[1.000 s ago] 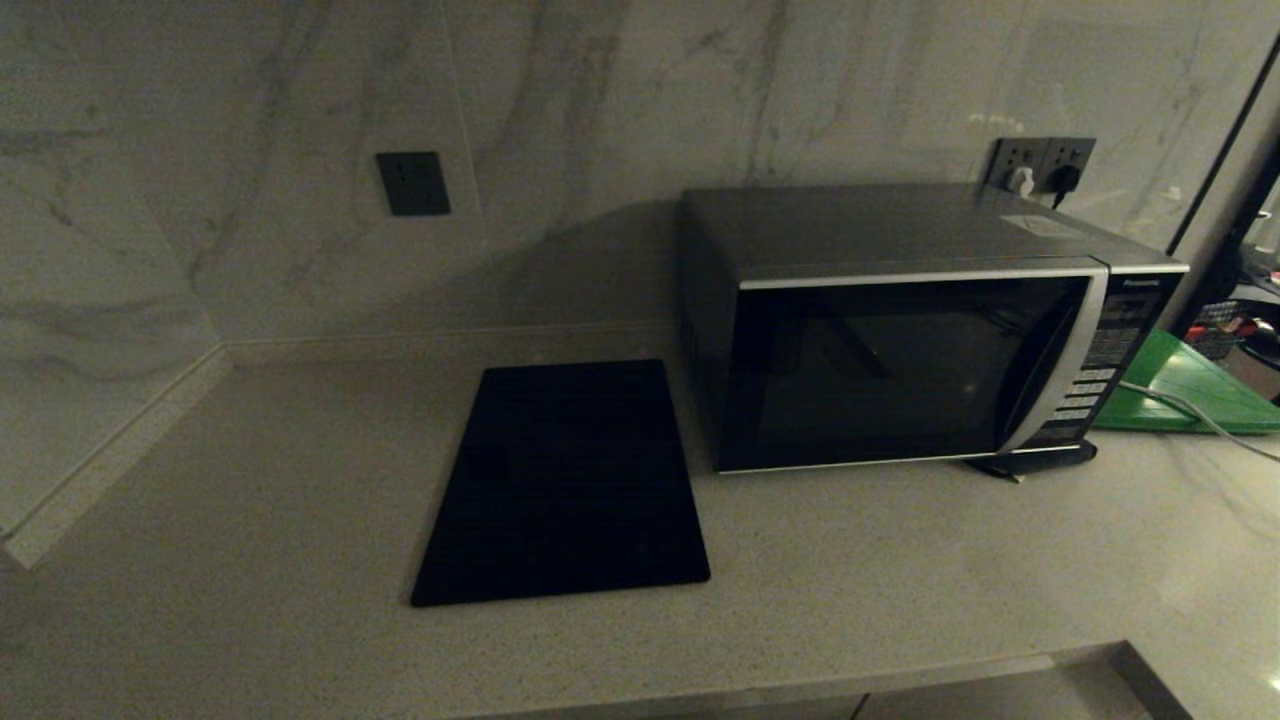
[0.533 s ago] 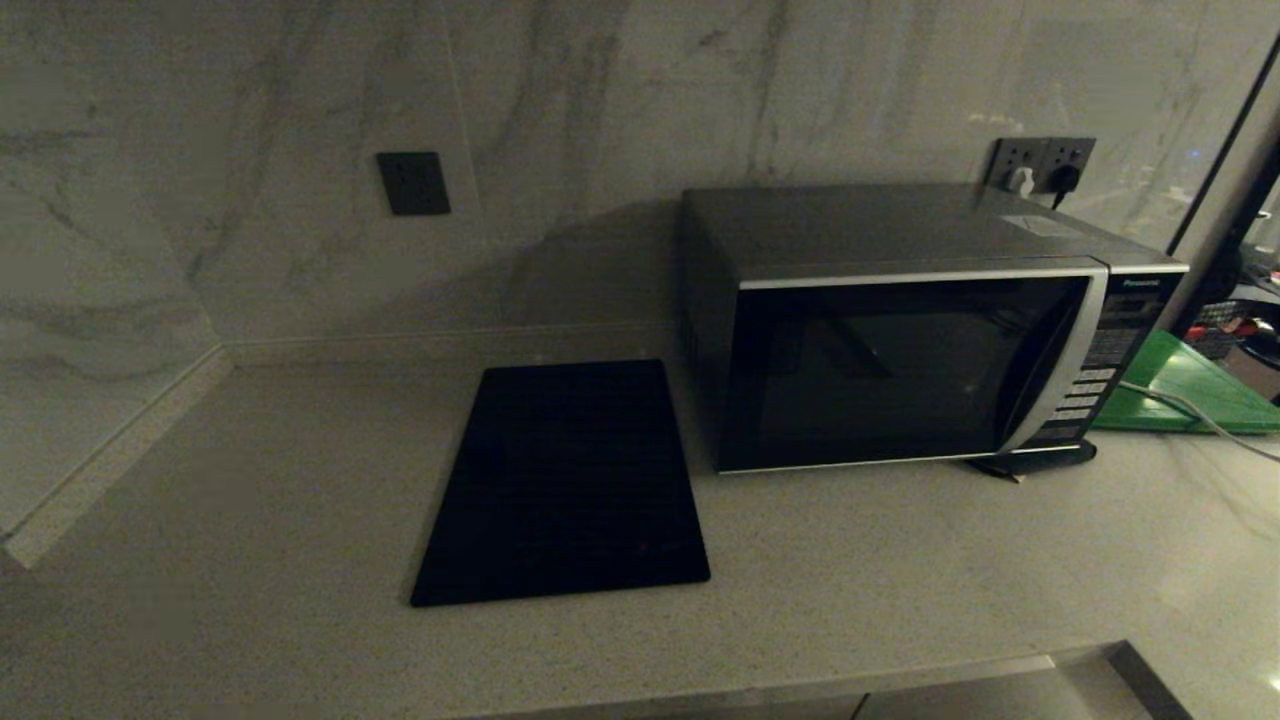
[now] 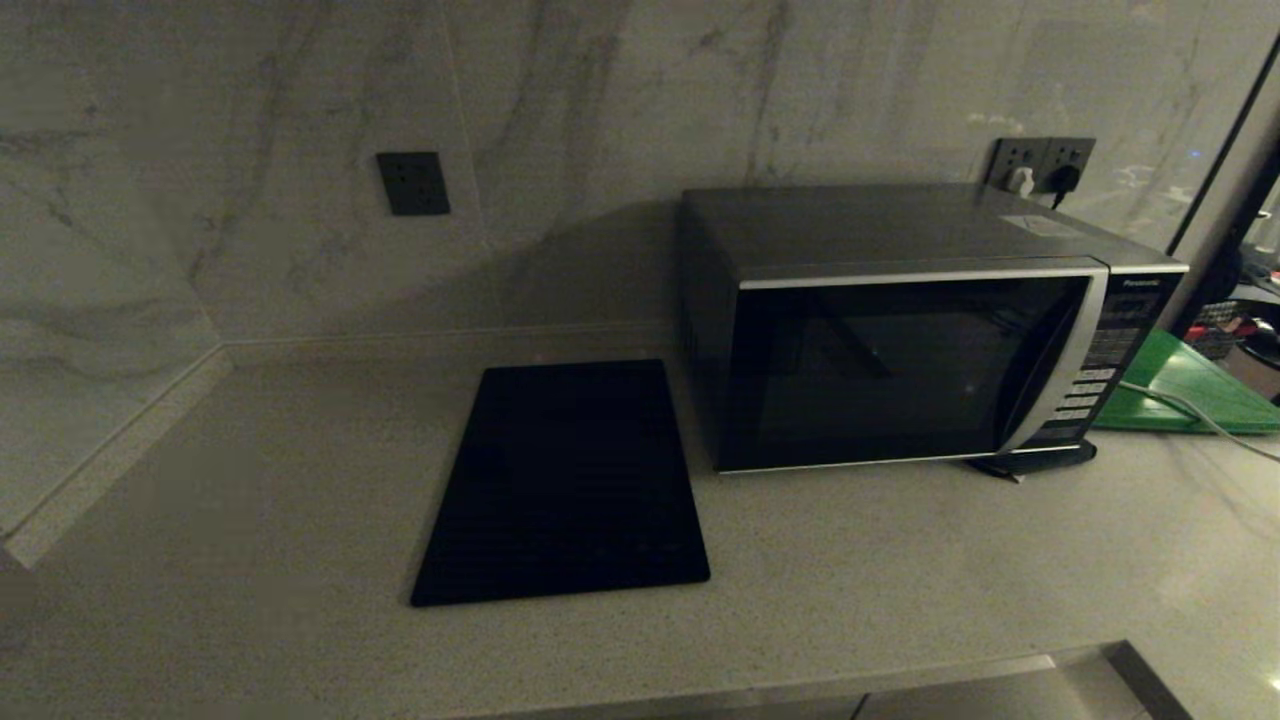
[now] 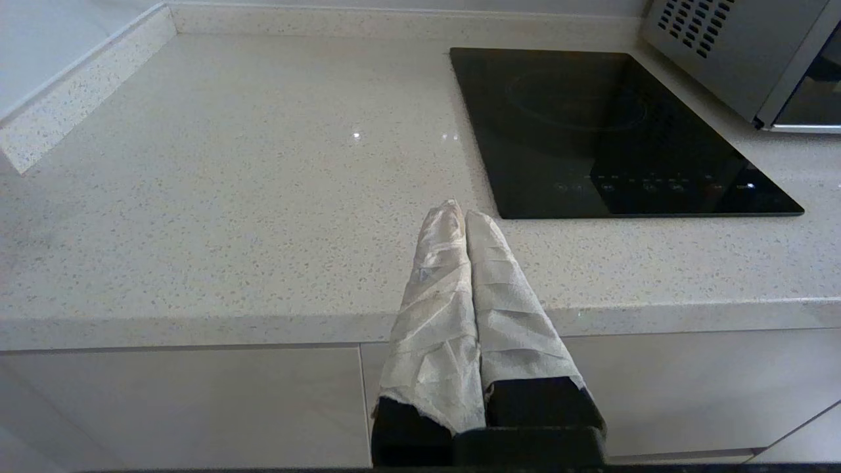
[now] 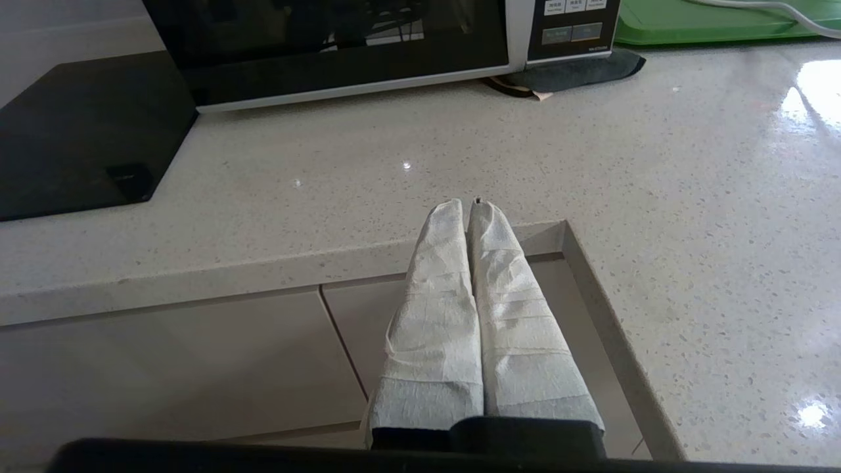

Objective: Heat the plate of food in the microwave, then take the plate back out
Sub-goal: Open the microwave oven

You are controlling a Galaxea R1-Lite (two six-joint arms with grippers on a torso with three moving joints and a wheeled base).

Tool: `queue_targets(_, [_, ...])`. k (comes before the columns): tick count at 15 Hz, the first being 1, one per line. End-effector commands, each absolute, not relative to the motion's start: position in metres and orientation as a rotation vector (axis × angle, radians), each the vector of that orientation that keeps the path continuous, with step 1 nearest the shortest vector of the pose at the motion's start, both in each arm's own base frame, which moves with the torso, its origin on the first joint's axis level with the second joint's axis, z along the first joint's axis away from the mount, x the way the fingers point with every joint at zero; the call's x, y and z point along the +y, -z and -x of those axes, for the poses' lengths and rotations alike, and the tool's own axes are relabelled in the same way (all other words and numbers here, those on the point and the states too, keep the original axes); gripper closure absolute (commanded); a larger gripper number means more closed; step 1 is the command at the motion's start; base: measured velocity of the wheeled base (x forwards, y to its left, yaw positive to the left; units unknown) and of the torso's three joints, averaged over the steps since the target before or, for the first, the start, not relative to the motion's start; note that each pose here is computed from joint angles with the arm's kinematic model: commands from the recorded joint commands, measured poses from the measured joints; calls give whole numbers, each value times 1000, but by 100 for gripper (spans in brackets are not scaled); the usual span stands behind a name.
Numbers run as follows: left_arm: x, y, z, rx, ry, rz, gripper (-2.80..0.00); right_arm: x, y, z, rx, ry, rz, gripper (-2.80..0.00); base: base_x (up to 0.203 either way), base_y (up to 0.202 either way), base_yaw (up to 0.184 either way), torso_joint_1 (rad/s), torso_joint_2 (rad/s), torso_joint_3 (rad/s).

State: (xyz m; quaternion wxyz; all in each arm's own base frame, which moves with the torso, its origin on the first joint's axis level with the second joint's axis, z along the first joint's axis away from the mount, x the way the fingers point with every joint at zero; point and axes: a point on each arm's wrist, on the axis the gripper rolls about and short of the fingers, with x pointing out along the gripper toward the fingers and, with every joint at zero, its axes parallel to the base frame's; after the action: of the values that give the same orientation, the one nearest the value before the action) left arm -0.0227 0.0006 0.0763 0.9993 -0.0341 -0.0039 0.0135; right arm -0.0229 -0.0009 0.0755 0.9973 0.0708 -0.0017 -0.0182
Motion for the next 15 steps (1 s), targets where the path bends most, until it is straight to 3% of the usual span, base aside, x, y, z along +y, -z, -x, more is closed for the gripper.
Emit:
queue_targets(1, [1,-76,23,-9,-29,69,0,-1,-75,23,-1,36,-143,0,0,0,0,0,0,0])
queue_targets(15, [1,-76,23,-7,-29,69,0,-1,-75,23,-1,37,-143,0,0,0,0,0,0,0])
